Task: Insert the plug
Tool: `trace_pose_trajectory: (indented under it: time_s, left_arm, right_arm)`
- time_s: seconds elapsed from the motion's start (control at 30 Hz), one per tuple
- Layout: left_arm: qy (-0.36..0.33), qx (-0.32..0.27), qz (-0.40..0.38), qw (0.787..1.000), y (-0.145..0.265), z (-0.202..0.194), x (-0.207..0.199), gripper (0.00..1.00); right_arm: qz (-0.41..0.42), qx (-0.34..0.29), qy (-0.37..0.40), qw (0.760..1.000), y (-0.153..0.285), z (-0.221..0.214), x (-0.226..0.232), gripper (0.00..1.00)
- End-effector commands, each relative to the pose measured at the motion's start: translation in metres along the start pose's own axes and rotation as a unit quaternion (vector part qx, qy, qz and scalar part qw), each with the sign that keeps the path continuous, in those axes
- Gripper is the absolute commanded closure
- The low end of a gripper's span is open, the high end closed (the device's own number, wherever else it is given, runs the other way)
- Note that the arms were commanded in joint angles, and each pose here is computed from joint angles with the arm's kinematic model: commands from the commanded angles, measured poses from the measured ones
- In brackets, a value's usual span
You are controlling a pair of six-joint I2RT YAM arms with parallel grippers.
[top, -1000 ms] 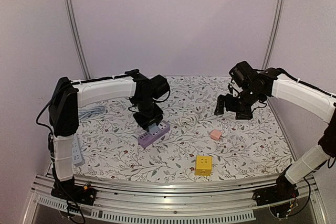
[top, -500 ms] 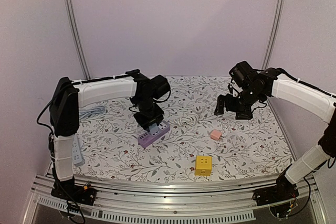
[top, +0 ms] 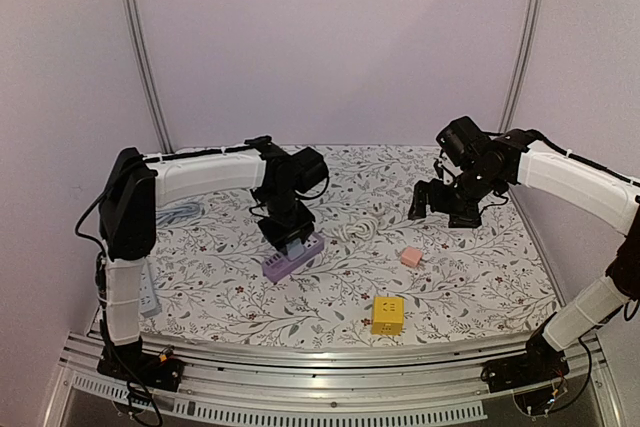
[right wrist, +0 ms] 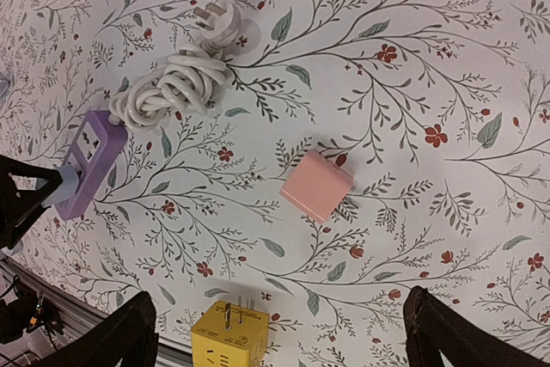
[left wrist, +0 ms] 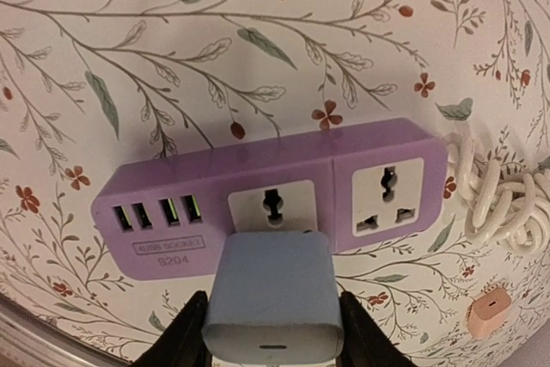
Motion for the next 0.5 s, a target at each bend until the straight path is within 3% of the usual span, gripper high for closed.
trace_pose_trajectory:
  time_s: [0.0, 0.47]
  left_arm:
    - [-0.005, 0.002, 0.013, 1.000, -0.001, -0.005, -0.002, 1.00]
    - [-0.040, -0.001, 0.082, 0.996, 0.000, 0.000, 0.014, 1.00]
  right_arm:
    - [-0.005, 0.010, 0.003, 1.000, -0.007, 0.000, -0.002, 0.01]
    - [-0.006, 0.015, -0.002, 1.000, -0.009, -0.002, -0.003, 0.01]
Point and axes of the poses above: each gripper's point midway between its finger pads, its own y axis back along the fingers, its own x axis along the line the jaws close on, z = x × y, the point moved 9 cm from there along y, back along the fingers, and after that the axes turned 11 degrees about -y, right-handed, at the moved point
